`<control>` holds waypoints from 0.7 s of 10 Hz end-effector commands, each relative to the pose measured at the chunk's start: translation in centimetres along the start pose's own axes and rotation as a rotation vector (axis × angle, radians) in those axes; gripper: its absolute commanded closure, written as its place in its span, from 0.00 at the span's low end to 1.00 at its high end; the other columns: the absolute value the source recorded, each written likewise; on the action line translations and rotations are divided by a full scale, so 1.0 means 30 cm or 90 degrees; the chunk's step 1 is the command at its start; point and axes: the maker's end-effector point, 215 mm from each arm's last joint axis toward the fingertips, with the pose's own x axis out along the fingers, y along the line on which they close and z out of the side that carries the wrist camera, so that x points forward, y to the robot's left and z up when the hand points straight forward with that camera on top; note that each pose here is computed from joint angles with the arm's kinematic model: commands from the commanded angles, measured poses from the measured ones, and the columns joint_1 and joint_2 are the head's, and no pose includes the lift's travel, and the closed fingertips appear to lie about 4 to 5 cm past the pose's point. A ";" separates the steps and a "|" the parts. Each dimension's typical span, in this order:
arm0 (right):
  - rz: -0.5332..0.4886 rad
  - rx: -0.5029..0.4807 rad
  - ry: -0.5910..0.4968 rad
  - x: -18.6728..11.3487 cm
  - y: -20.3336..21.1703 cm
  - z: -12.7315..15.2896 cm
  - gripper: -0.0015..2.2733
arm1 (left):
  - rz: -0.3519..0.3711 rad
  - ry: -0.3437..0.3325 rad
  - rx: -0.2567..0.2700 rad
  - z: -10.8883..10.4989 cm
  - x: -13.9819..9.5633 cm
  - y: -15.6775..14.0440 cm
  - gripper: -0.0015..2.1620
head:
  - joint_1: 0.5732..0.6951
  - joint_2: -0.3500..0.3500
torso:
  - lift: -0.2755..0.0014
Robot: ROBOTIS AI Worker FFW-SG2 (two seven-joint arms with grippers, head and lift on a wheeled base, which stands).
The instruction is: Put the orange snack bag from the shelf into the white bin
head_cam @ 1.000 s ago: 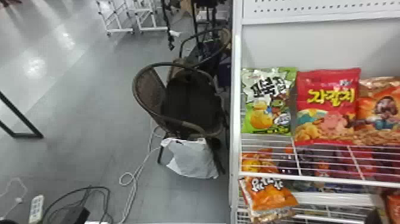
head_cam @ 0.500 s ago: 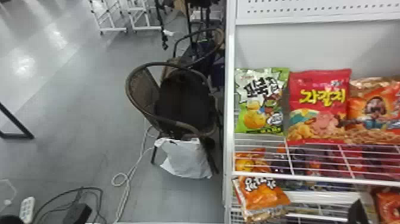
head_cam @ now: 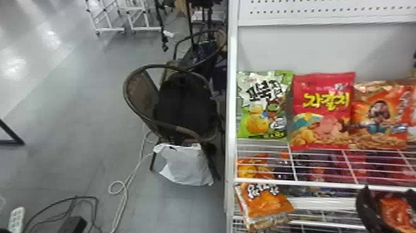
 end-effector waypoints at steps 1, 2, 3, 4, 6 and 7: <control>0.001 -0.001 0.014 0.068 -0.013 0.038 0.04 | -0.001 0.003 0.000 -0.004 0.002 -0.003 0.99 | 1.00 0.60 | 1.00; 0.003 -0.002 0.023 0.106 -0.015 0.053 0.04 | -0.001 0.003 0.000 -0.004 0.002 -0.003 0.99 | 1.00 0.59 | 1.00; 0.007 -0.001 0.033 0.140 -0.012 0.058 0.04 | -0.001 0.003 0.000 -0.004 0.002 -0.003 0.99 | 1.00 0.58 | 1.00; 0.007 -0.002 0.041 0.183 -0.016 0.069 0.04 | -0.002 0.002 0.001 -0.003 0.001 -0.006 0.99 | 1.00 0.58 | 1.00; -0.003 -0.012 0.055 0.262 -0.042 0.106 0.04 | -0.003 0.003 0.001 -0.008 0.003 -0.008 0.99 | 1.00 0.56 | 1.00; -0.007 -0.018 0.060 0.301 -0.060 0.133 0.04 | -0.003 0.003 0.000 -0.008 0.004 -0.009 0.99 | 1.00 0.55 | 1.00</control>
